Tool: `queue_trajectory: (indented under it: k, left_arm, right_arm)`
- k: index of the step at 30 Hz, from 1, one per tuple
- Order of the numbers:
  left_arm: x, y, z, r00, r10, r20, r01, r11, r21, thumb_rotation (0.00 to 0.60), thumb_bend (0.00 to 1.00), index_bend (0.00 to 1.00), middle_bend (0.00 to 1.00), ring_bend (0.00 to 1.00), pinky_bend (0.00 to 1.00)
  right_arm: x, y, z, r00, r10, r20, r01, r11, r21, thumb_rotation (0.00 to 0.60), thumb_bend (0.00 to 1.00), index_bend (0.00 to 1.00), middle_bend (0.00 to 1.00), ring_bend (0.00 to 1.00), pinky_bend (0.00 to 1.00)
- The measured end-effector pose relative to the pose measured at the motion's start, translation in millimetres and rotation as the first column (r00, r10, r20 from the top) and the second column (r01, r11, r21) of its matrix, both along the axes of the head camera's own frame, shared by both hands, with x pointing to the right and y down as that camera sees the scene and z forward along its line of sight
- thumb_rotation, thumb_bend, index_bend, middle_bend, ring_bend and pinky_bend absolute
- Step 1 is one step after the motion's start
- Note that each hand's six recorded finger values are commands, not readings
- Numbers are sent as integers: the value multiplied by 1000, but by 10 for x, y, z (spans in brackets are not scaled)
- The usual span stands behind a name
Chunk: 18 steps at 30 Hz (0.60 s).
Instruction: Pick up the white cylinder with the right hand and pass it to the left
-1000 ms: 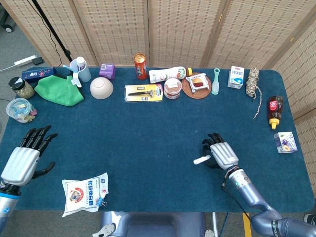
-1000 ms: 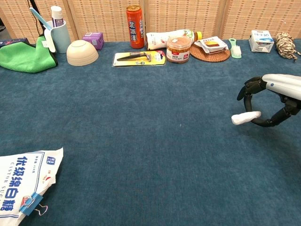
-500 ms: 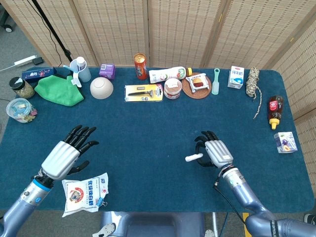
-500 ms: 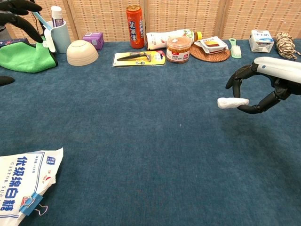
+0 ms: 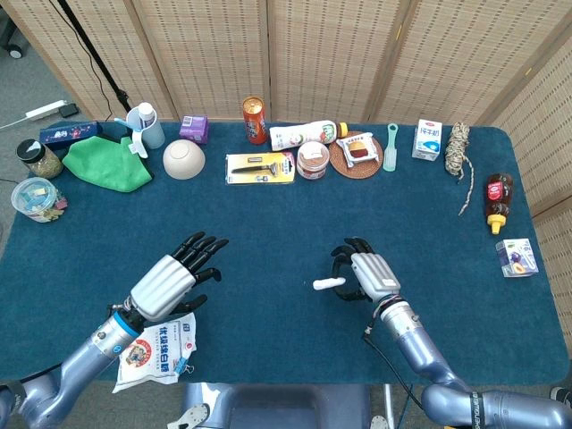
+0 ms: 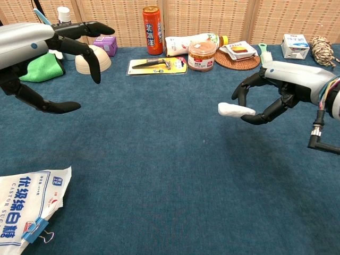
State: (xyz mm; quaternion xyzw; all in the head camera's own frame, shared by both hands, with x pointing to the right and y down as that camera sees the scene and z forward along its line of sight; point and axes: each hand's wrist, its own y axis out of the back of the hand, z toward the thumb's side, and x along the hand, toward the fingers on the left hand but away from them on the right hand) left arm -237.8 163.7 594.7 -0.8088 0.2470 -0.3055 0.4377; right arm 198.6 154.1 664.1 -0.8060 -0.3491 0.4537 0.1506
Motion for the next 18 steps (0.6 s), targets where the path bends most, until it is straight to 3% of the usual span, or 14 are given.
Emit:
queue_trajectory:
  k: [18]
  left_arm:
    - [571,-21,202,998,58,-36,-58,998,1,600,252,439,48,33,0]
  right_arm:
    - [-280,74,37,998,7,63,-5,999,-47,600,363,636,260,88,0]
